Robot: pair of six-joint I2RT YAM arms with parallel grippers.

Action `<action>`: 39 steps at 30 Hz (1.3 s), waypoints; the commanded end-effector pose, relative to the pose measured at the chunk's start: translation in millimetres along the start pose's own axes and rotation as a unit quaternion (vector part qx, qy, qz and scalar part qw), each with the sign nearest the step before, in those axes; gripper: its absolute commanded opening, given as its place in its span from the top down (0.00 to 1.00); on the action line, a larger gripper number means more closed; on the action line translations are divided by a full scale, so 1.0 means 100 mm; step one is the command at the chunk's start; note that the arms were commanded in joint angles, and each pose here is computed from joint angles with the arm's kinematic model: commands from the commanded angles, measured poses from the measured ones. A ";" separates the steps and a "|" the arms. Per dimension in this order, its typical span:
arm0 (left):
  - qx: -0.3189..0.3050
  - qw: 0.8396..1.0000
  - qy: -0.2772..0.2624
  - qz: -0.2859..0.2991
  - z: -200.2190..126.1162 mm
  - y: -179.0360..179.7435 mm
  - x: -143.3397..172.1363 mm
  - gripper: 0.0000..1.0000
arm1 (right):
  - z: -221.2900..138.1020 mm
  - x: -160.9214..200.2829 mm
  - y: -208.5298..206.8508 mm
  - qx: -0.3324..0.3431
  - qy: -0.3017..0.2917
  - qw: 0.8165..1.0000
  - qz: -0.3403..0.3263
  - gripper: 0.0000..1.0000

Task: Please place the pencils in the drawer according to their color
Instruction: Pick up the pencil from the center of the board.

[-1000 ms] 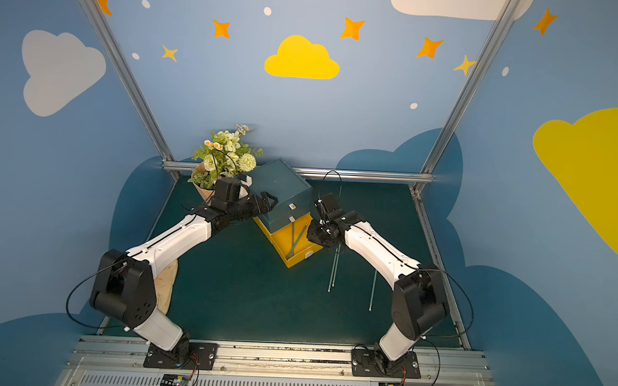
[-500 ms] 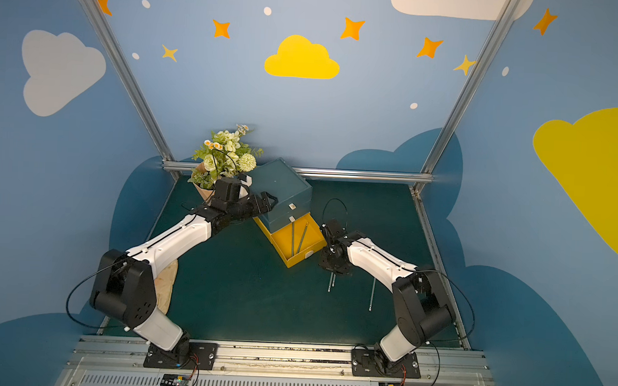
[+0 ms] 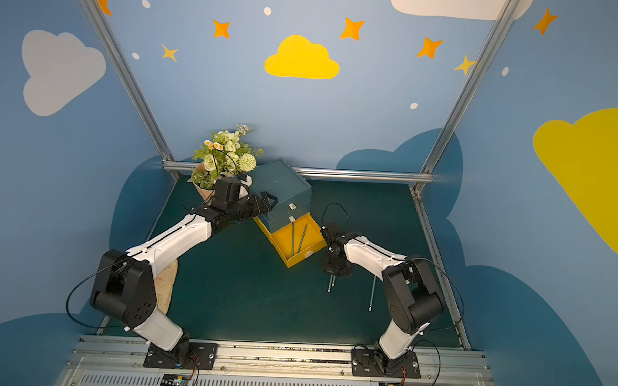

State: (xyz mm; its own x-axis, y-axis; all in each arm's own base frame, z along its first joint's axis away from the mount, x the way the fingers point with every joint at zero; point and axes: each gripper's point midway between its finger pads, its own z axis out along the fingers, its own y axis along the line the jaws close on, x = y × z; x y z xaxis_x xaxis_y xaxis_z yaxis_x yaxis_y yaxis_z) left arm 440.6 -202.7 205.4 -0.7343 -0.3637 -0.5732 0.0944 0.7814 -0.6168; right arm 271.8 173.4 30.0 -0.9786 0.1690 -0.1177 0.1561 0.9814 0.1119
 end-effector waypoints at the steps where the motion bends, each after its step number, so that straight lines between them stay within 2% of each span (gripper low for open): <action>1: -0.063 0.994 0.084 0.000 0.14 0.37 0.49 0.00 | 0.02 -0.04 0.02 0.002 0.002 1.000 -0.004 0.74; 23: -0.064 0.994 0.085 -0.003 0.15 0.39 0.51 0.00 | 0.28 0.03 -0.01 0.020 0.038 0.999 -0.002 0.78; 25: -0.064 0.994 0.086 -0.003 0.16 0.39 0.51 0.00 | 0.29 0.03 0.00 0.020 0.042 0.999 -0.002 0.84; 28: -0.063 0.994 0.085 -0.002 0.15 0.39 0.51 0.00 | 0.30 0.04 0.00 0.019 0.045 0.999 -0.001 0.97; 29: -0.065 0.994 0.086 -0.003 0.15 0.40 0.51 0.00 | 0.29 0.05 0.00 0.019 0.045 0.999 0.000 1.00; 33: -0.065 0.994 0.085 -0.002 0.15 0.40 0.52 0.00 | 0.20 0.03 0.03 0.005 0.037 0.999 0.005 1.00; 39: -0.064 0.994 0.086 -0.003 0.15 0.40 0.53 0.00 | -0.18 -0.08 0.19 -0.047 0.000 0.999 0.017 1.00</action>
State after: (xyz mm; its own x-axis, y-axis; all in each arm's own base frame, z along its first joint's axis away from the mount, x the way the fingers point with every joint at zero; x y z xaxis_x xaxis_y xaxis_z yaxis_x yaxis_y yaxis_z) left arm 440.7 -202.8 205.4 -0.7347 -0.3620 -0.5737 0.0952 0.7824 -0.6155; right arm 275.4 183.9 26.8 -0.9815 0.1775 -0.0713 0.1660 0.9756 0.1435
